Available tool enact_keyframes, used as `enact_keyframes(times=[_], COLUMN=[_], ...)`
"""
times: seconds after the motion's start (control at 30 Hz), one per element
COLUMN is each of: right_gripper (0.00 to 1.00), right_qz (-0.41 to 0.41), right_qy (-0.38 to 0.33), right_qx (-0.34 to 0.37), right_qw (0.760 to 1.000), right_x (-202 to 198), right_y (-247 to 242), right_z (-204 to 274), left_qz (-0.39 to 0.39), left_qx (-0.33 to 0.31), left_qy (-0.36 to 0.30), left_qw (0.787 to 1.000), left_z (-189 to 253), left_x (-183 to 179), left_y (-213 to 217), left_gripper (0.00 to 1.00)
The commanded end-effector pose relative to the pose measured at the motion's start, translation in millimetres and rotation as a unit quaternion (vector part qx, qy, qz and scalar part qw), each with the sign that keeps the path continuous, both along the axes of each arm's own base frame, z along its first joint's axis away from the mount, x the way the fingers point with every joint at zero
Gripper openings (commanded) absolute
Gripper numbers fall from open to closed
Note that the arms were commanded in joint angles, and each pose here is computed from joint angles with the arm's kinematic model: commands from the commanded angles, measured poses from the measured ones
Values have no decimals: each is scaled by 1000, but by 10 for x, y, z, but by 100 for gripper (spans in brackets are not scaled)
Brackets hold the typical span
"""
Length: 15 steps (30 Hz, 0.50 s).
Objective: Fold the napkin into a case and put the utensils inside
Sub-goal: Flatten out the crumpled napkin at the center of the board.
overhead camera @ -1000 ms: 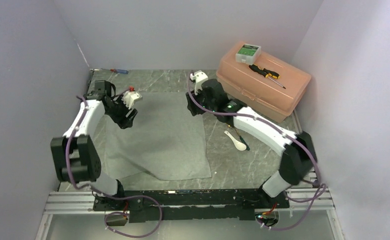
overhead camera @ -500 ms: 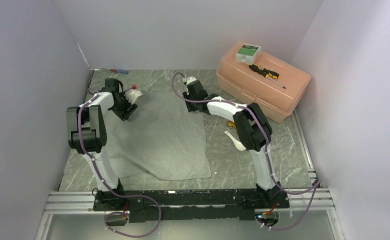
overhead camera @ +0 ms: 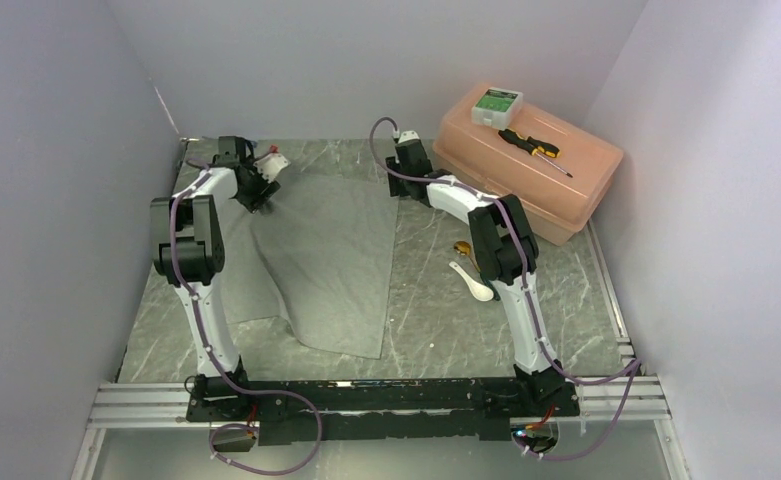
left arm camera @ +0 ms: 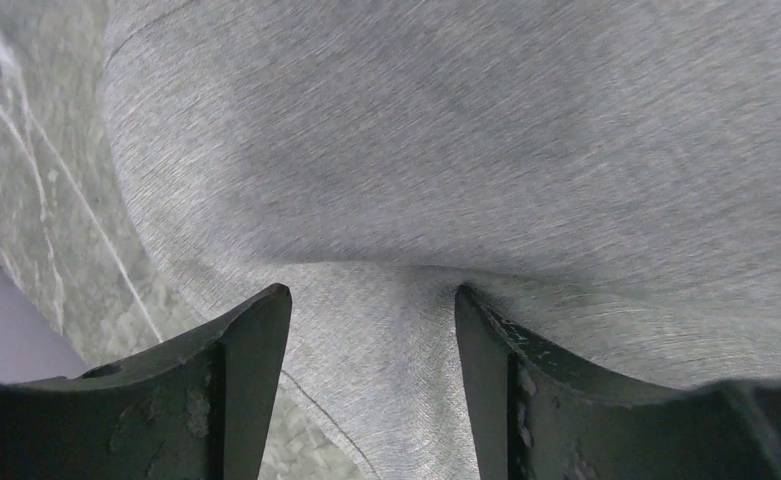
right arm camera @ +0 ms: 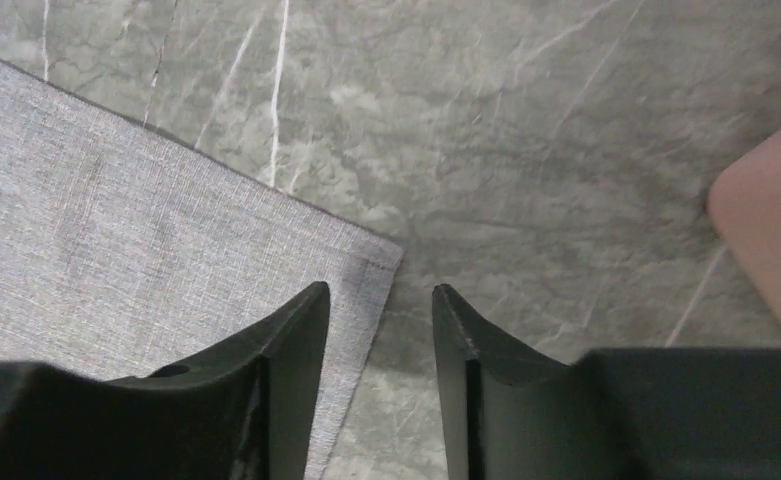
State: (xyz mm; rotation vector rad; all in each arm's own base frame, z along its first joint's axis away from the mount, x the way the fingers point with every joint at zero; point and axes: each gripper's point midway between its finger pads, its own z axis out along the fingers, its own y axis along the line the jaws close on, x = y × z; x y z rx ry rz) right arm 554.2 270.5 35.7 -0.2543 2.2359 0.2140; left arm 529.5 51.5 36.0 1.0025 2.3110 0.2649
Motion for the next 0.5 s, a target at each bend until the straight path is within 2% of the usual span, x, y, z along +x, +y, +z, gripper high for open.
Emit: enact_keyframes(times=[0.0, 0.1, 0.17, 0.2, 0.33, 0.47], right_gripper=[57, 63, 60, 56, 22, 0], right_qz=[-11, -15, -13, -7, 43, 58], right_qy=[-53, -61, -58, -57, -59, -34], right_qx=[24, 40, 48, 54, 81, 69], right_qw=[998, 997, 997, 997, 994, 995], right_x=[128, 93, 91, 73, -88, -187], right_y=[56, 78, 111, 160, 473, 638], right_z=[521, 601, 610, 615, 628, 400], left_qz=[-57, -95, -97, -92, -68, -66], left_qx=[-50, -42, -45, -54, -93, -102], left_qy=[64, 65, 55, 59, 48, 64], left_qw=[995, 992, 993, 993, 992, 991], left_z=[4, 250, 470, 577, 1018, 1085], left_x=[-374, -655, -764, -836, -963, -1221], left_y=[-371, -377, -330, -300, -177, -47], left_gripper=[70, 80, 85, 92, 94, 94])
